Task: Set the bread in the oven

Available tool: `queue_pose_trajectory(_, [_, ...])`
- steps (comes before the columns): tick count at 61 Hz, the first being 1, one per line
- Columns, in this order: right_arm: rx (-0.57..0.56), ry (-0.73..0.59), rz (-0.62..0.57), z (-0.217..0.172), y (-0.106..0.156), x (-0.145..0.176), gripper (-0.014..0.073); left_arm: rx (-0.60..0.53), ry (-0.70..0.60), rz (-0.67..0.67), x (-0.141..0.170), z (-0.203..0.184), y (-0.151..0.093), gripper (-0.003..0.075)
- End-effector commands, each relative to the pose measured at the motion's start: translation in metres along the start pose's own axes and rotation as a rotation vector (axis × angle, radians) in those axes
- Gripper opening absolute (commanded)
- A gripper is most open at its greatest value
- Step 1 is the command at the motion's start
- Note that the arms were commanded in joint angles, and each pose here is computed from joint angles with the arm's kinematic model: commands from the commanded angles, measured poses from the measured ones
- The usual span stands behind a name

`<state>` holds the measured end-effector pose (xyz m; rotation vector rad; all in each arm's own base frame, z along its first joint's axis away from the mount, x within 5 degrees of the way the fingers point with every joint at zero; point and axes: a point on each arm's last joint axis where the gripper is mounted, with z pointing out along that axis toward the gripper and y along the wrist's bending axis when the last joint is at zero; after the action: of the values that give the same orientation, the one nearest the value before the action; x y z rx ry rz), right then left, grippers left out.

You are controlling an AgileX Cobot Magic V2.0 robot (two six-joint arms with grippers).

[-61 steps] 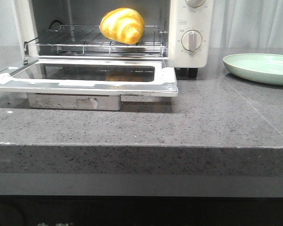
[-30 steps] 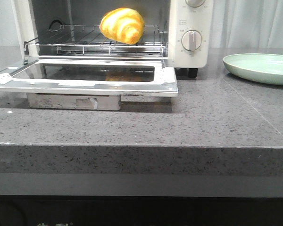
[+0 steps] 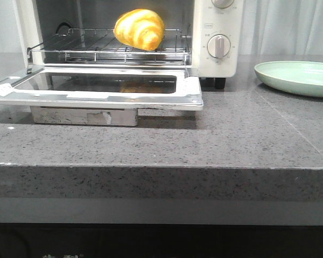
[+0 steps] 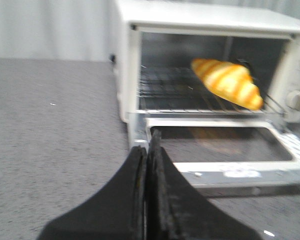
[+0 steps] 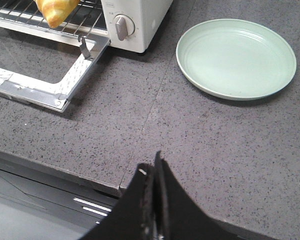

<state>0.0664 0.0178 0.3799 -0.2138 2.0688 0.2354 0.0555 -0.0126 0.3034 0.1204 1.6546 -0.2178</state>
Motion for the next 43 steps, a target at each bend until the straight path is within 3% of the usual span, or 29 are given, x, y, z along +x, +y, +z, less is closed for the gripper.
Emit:
queue_pose_trajectory(1, [0.006, -0.082, -0.014, -0.004, 0.000, -0.011, -0.0069, -0.039, -0.167, -0.022, 0.007, -0.002, 0.003, -0.0018])
queue_pose_trajectory(23, [0.006, -0.082, -0.014, -0.004, 0.000, -0.011, -0.0069, -0.118, -0.191, -0.040, 0.092, 0.005, 0.014, -0.0018])
queue_pose_trajectory(43, [0.007, -0.082, -0.014, -0.004, 0.000, -0.011, -0.0069, -0.123, -0.248, -0.036, 0.092, 0.005, 0.015, -0.0018])
